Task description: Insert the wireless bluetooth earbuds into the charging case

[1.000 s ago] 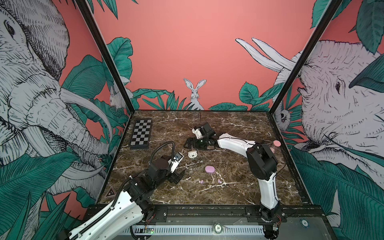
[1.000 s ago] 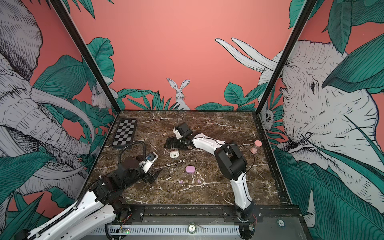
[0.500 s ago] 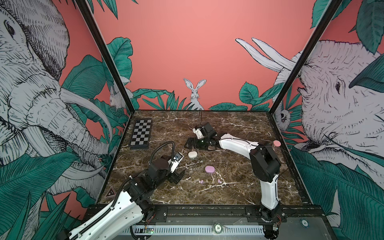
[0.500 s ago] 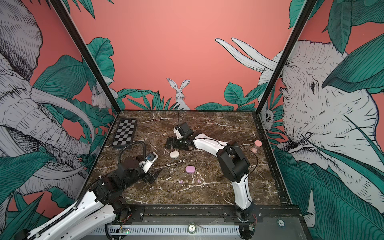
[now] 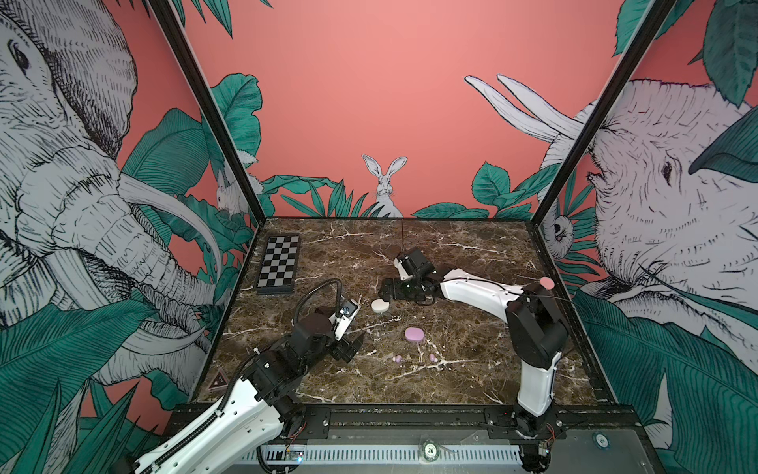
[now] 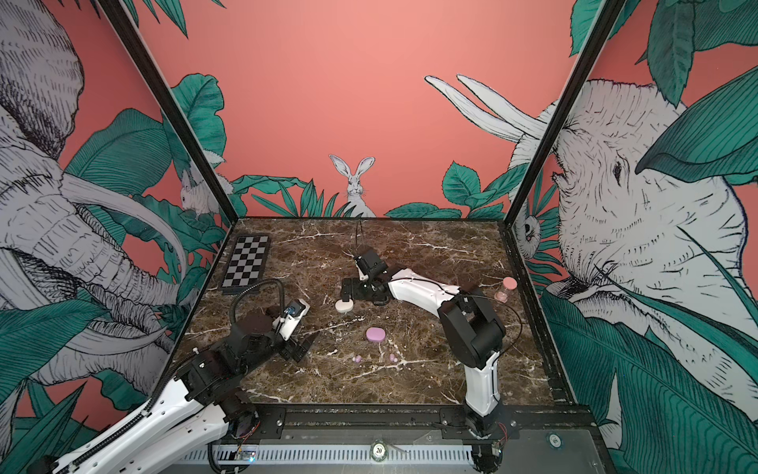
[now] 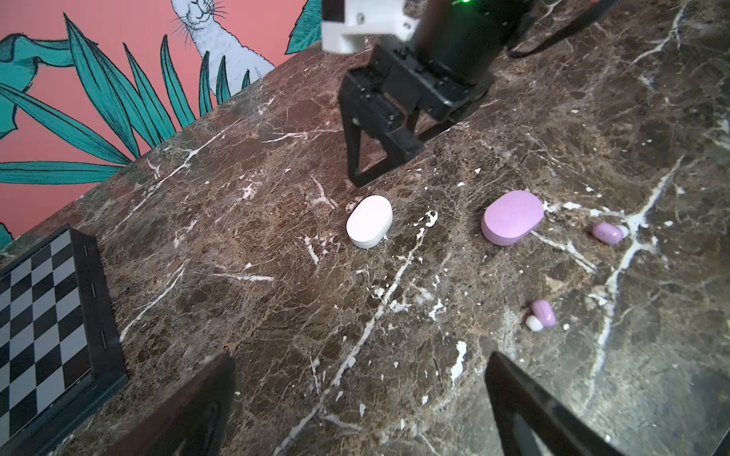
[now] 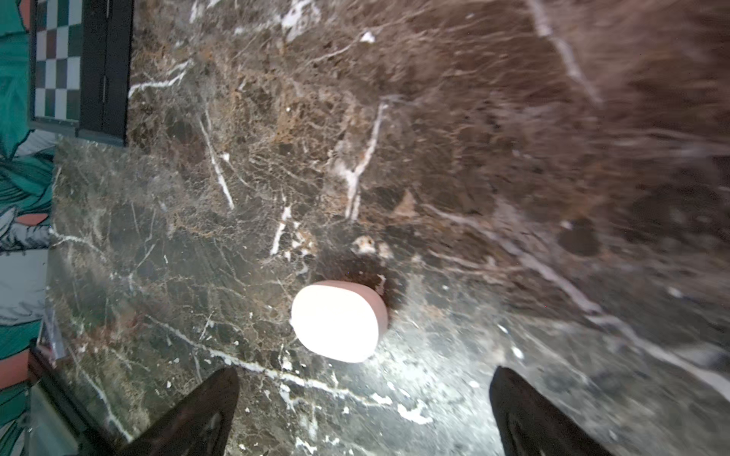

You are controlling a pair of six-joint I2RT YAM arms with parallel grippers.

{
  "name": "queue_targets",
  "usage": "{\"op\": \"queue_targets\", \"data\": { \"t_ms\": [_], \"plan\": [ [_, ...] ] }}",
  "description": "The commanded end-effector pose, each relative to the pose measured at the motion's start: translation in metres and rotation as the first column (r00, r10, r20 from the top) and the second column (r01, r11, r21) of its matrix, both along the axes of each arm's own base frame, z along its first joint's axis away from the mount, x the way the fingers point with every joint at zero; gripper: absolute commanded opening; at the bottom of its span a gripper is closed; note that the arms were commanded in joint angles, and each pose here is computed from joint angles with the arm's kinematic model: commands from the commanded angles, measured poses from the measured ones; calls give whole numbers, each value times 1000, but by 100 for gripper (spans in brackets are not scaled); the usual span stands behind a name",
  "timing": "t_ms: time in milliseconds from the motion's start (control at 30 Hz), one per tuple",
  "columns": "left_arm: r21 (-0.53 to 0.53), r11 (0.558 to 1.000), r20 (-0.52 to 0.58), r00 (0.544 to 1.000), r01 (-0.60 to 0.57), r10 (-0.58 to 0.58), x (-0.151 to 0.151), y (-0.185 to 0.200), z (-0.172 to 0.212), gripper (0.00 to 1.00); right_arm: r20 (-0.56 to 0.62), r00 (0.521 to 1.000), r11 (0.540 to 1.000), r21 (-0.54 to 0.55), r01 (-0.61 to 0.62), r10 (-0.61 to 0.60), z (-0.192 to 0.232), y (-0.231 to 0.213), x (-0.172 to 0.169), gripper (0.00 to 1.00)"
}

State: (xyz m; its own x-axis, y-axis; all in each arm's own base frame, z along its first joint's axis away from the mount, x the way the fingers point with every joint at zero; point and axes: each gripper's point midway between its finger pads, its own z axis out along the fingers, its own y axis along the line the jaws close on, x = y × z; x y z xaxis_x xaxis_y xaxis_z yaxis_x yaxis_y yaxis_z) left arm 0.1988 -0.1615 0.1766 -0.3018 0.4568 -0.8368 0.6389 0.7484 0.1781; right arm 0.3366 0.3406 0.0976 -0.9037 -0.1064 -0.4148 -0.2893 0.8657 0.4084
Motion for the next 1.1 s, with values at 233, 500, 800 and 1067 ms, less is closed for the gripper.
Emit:
{"op": "queue_targets", "data": {
  "t_ms": [233,500,800,1067],
  "plan": [
    [-46,943,-137,937,-329,320,23,21,18,99,57,935,933,-57,354,-351,39,-110,-10,98],
    [-22,916,-344,863,-401,370,11,16,-2,99,35,941,936,-100,338,-336,36,-141,-32,98],
    [-110,930,-407,869,-352,281,3,-3,-44,99,-27,926,891,-283,354,-377,17,-152,-72,98],
    [-66,949,-402,878,-309,258,-3,-9,-66,99,-48,938,884,-355,305,-343,19,-122,-94,98]
  ]
}}
